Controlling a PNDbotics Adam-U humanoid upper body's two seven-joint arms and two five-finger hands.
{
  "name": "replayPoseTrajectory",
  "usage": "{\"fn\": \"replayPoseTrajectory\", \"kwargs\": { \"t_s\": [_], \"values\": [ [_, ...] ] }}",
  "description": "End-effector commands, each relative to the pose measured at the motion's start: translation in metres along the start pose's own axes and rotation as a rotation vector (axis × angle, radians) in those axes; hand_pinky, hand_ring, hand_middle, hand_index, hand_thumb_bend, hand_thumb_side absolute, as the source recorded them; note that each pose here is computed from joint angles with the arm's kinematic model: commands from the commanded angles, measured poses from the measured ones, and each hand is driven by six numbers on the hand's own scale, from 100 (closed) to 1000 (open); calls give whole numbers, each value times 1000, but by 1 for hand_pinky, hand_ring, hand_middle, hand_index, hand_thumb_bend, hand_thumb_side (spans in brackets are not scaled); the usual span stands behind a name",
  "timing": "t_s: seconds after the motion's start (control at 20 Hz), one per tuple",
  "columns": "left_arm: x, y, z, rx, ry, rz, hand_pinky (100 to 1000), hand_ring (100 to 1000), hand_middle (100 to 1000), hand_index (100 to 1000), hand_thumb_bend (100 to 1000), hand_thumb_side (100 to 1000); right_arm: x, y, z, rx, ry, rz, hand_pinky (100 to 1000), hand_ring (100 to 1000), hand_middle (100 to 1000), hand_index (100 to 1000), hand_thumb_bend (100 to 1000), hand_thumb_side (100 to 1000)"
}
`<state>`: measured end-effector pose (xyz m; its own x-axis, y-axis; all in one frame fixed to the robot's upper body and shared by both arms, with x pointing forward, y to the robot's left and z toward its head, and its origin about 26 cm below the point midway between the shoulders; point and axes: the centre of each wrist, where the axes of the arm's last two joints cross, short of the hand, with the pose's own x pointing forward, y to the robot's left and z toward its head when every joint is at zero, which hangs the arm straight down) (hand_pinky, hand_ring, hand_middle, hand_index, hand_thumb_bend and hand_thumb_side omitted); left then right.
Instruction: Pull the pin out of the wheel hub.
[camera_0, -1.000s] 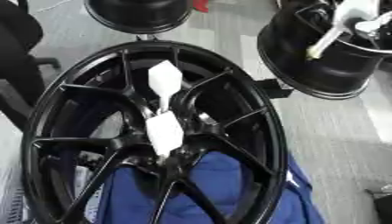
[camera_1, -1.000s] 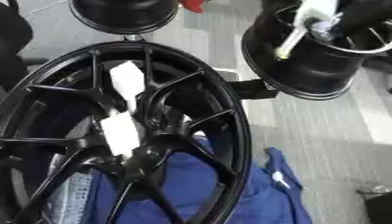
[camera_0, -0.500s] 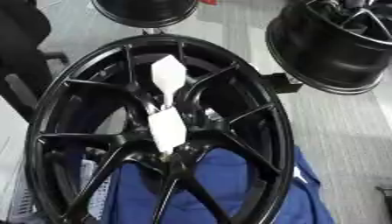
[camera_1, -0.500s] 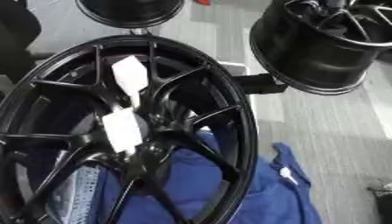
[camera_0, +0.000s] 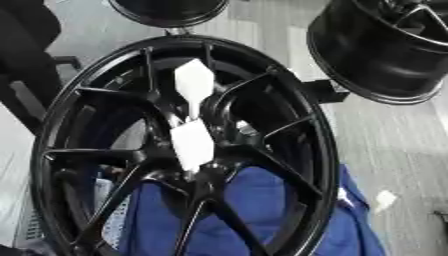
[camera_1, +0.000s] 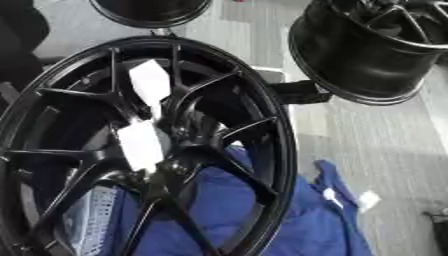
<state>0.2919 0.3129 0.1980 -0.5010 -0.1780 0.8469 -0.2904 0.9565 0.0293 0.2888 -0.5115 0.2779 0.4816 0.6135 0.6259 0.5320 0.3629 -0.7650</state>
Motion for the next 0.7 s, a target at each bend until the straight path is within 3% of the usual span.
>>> {"fn": "replayPoseTrajectory", "kwargs": {
  "t_s": [0.05, 0.3, 0.55, 0.6, 0.65, 0.7],
  "values": [
    [8, 3, -3, 2, -33, -18, 853, 751, 567, 722, 100, 666, 20, -17, 5, -90, -45, 8, 801, 718, 618, 775, 187, 250],
    [8, 2, -3, -4, -36, -15, 853, 751, 567, 722, 100, 664, 53, -13, 27, -106, -138, 45, 816, 709, 604, 756, 172, 238],
    [9, 1, -4, -11, -41, -11, 852, 750, 561, 722, 100, 661, 86, -1, 67, -89, -302, 120, 834, 715, 610, 753, 193, 233],
    [9, 1, -4, -13, -41, -11, 852, 750, 561, 722, 100, 661, 91, 0, 75, -73, -332, 130, 837, 717, 612, 753, 249, 246],
    [9, 1, -4, -14, -41, -10, 852, 750, 561, 722, 100, 661, 95, 2, 82, -56, -358, 142, 845, 724, 620, 756, 200, 244],
    [9, 0, -4, -14, -42, -10, 852, 750, 561, 722, 100, 661, 98, 4, 87, -37, -377, 157, 849, 728, 624, 756, 206, 249]
  ]
}}
